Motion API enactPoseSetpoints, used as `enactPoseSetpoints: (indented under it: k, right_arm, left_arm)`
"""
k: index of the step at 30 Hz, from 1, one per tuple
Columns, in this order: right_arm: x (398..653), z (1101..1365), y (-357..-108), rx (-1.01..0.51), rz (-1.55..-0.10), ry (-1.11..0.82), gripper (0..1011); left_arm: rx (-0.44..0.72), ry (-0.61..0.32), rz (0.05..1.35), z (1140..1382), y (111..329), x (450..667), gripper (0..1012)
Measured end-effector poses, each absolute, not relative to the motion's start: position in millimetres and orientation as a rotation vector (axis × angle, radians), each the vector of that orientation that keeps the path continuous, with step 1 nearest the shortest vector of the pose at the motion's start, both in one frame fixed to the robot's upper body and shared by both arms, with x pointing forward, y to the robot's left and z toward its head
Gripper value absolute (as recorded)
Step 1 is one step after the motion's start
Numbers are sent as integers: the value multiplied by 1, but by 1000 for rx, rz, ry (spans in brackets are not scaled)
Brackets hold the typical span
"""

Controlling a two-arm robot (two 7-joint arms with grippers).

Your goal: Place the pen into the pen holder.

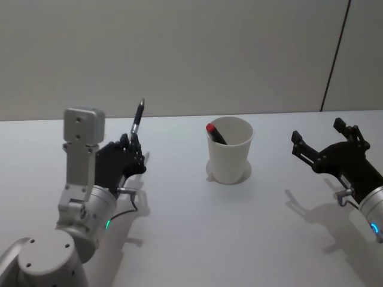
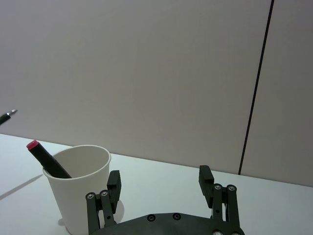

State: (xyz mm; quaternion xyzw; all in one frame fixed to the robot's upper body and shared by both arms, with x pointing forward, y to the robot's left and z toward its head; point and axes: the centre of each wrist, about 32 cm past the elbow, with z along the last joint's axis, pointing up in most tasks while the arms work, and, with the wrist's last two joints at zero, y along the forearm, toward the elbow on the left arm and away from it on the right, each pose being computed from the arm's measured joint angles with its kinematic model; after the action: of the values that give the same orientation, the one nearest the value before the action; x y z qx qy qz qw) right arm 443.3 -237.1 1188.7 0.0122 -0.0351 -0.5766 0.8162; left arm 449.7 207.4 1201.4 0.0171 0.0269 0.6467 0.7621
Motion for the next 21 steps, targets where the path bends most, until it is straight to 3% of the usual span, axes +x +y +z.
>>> enactPoseSetpoints:
  k: [13,21]
  right_arm:
    - [443,1189,-237,26,-1230,-75,1001]
    - [443,1189,-237,26,-1229,-75,1001]
  left_arm:
    - [-135,-65,1351,1202,230,448,144]
    - [-230,-114,1253,1201,242,449,144]
